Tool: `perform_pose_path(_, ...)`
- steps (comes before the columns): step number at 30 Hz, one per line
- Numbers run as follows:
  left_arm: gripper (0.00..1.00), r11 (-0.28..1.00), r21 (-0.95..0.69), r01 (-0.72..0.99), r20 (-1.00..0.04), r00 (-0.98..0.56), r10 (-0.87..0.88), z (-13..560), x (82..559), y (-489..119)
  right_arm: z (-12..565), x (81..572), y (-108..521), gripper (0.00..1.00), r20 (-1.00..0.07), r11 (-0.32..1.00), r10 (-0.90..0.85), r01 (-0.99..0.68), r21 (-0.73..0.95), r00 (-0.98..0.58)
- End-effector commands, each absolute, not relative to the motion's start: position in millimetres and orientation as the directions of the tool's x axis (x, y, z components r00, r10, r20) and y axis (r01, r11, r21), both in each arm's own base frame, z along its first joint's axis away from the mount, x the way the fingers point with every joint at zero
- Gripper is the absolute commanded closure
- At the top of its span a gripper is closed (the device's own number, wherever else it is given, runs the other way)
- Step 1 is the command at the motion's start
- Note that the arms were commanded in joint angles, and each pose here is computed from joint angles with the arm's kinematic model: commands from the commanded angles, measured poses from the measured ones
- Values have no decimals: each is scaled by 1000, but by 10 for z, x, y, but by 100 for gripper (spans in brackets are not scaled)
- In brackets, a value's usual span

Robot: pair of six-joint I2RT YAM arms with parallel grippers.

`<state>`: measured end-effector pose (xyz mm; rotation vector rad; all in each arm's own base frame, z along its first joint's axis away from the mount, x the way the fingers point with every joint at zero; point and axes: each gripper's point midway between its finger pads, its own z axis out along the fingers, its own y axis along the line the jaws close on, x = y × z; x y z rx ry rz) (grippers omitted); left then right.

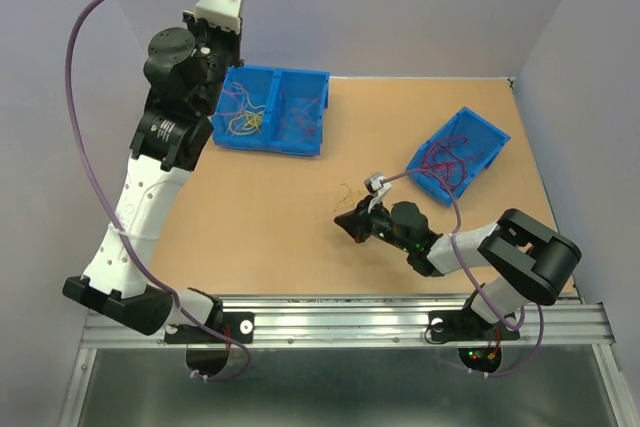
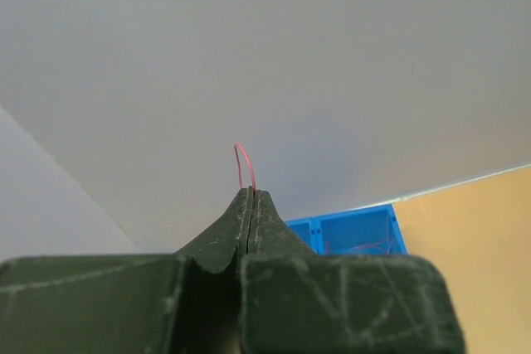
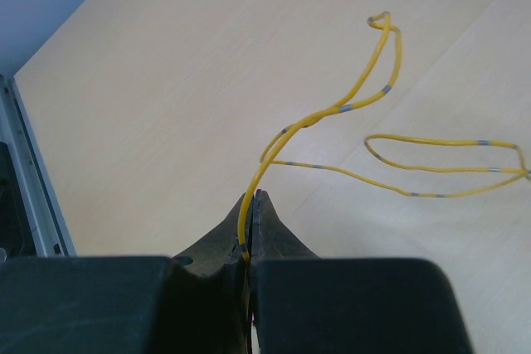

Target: Untangle the cables

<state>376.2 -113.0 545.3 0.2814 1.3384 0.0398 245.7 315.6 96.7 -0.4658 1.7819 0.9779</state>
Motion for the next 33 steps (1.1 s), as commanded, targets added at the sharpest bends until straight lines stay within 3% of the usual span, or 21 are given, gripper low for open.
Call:
perform_pose_path(1, 100, 961, 213, 175, -956, 242, 167, 5370, 3992, -1322, 1050, 2424, 3138, 99, -904, 595, 149, -694, 406, -401)
perform_pose_path(13, 100, 946, 159, 284, -974, 204, 103, 4971, 4694, -1637, 1118, 2390, 3085, 100, -907, 595, 160, -695, 404, -390)
perform_pose_path(21, 100, 882, 112, 458, -993, 81, 85, 4173, 5293, -2151, 1160, 2377, 3055, 99, -908, 597, 168, -693, 404, -384)
perform_pose_path(33, 100, 888, 87, 451, -987, -80, 138, 3181, 5620, -2220, 1184, 2319, 2971, 100, -909, 600, 173, -692, 402, -378)
